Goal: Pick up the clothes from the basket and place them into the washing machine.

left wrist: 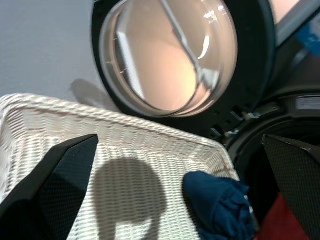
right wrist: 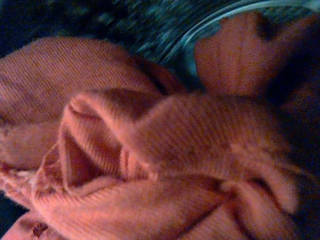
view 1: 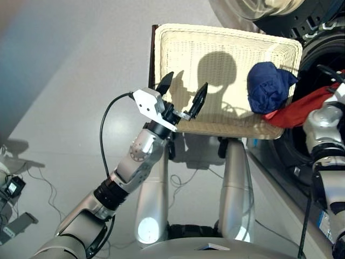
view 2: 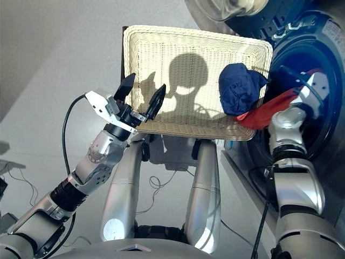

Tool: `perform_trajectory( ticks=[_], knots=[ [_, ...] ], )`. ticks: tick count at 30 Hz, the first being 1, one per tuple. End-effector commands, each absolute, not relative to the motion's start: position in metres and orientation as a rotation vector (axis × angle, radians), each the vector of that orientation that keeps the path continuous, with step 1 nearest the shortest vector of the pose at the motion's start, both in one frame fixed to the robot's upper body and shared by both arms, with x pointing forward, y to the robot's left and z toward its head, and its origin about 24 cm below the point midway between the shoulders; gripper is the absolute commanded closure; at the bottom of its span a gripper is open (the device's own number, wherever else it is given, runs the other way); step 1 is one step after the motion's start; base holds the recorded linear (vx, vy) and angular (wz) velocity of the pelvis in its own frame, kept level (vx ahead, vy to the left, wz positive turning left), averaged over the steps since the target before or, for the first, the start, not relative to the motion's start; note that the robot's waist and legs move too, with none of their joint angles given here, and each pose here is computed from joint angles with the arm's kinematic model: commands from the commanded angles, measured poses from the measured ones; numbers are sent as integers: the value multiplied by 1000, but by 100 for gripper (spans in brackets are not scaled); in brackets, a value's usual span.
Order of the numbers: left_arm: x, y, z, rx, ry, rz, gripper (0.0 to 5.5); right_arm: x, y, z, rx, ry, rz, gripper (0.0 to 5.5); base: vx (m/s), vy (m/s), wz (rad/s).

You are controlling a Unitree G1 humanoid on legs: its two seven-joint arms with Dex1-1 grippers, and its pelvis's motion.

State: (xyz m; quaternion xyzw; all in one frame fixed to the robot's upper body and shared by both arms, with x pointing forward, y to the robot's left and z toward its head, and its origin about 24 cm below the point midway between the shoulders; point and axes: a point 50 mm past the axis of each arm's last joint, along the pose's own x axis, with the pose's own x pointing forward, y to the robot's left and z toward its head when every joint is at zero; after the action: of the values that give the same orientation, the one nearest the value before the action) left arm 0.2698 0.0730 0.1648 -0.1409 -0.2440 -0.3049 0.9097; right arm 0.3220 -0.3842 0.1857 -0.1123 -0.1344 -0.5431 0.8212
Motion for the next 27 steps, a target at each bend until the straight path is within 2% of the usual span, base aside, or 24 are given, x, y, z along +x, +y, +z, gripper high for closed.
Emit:
perform_trajectory(
  ticks=[1, 7, 15, 20, 22, 23, 27],
  knots=[
    [251, 75, 193, -295, -684, -648, 0, 291, -420, 232, -54, -482, -1357, 550, 0, 0, 0],
    [255, 80, 198, -316, -690, -605, 0, 264, -447, 238, 450, -566, -1534, 550, 0, 0, 0],
    [256, 87, 206, -370, -706, -551, 0, 246, -462, 225, 699, -575, -1637, 550, 0, 0, 0],
    [254, 90, 207, -386, -711, -540, 0, 250, -454, 235, 942, -751, -1579, 550, 0, 0, 0],
    [254, 90, 207, -388, -712, -541, 0, 259, -447, 234, 946, -739, -1530, 548, 0, 0, 0],
    [254, 90, 207, -386, -710, -542, 0, 266, -442, 229, 930, -715, -1491, 0, 0, 0, 0],
    [254, 88, 206, -384, -708, -546, 0, 292, -419, 208, 785, -597, -1374, 0, 0, 0, 0]
  ],
)
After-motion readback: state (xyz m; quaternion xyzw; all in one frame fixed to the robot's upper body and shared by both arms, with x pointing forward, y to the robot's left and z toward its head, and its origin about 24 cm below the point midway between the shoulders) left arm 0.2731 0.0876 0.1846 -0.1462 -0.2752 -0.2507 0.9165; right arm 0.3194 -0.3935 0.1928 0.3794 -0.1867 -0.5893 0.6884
